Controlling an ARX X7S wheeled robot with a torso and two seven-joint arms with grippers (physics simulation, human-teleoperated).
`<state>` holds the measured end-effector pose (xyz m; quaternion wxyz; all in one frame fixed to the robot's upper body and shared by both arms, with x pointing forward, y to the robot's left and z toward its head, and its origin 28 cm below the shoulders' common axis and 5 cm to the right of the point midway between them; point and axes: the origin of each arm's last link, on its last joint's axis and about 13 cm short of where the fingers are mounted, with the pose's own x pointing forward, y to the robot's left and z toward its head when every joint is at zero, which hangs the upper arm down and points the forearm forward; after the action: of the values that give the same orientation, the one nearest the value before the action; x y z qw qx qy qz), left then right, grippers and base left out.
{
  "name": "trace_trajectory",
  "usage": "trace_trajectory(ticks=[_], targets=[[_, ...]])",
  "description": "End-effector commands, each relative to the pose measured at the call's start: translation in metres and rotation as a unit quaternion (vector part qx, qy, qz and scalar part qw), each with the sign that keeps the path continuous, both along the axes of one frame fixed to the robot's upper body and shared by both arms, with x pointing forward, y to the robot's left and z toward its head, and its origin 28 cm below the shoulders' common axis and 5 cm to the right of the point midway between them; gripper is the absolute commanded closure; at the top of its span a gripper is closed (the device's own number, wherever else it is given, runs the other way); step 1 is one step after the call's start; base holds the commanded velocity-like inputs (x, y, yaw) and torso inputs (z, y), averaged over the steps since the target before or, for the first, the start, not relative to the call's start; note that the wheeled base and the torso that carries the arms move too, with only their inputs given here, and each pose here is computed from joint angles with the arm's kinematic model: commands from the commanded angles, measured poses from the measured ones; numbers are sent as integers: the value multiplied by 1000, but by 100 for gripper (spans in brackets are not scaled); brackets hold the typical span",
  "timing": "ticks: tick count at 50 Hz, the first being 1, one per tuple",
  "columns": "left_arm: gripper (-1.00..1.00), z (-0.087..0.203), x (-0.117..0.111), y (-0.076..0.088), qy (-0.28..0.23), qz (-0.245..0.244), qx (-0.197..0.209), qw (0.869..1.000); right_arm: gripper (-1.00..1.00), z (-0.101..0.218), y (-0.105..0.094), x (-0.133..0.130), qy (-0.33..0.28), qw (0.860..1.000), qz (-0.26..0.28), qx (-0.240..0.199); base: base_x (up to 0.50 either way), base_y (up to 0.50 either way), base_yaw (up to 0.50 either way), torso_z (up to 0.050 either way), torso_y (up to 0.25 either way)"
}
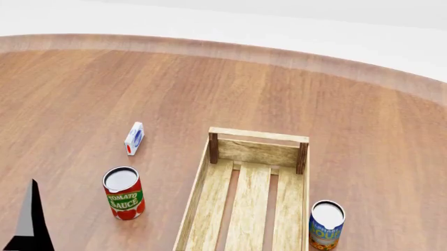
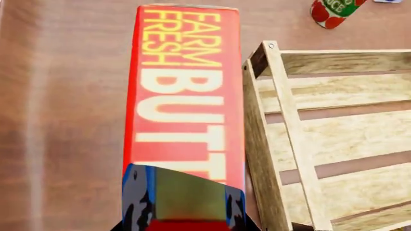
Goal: Pick up the butter and put it in the tray.
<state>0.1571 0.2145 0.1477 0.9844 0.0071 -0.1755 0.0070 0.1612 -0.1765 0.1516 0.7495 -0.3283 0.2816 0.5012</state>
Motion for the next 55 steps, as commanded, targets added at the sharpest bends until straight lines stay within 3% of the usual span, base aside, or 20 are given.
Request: trace_trajectory(ticks=[1,16,22,28,35,47,50,55], targets=[[-100,2,0,1,-3,1,-2,1000,100,31,2,3,-91,995,-8,51,0,0,0,0,0],[-100,6,-2,2,-5,2,-4,1000,100,44,-4,6,-160,977,-76,117,0,0,0,0,1],[-100,7,-2,2,-7,3,-5,1000,100,42,-5,10,-180,973,-98,109,0,0,0,0,0],[-100,7,-2,2,-5,3,-4,1000,100,36,0,19,-226,958,-144,99,0,0,0,0,0],[-100,7,-2,3,-5,4,-6,1000,100,29,4,29,-221,952,-176,116,0,0,0,0,1],[-100,9,-1,5,-7,6,-9,1000,100,37,18,53,-246,927,-232,160,0,0,0,0,1],[-100,10,-1,6,-9,8,-10,1000,100,40,26,62,-278,910,-254,172,0,0,0,0,3],[-100,10,-1,6,-8,10,-9,1000,100,40,35,74,-272,891,-285,227,0,0,0,0,0]])
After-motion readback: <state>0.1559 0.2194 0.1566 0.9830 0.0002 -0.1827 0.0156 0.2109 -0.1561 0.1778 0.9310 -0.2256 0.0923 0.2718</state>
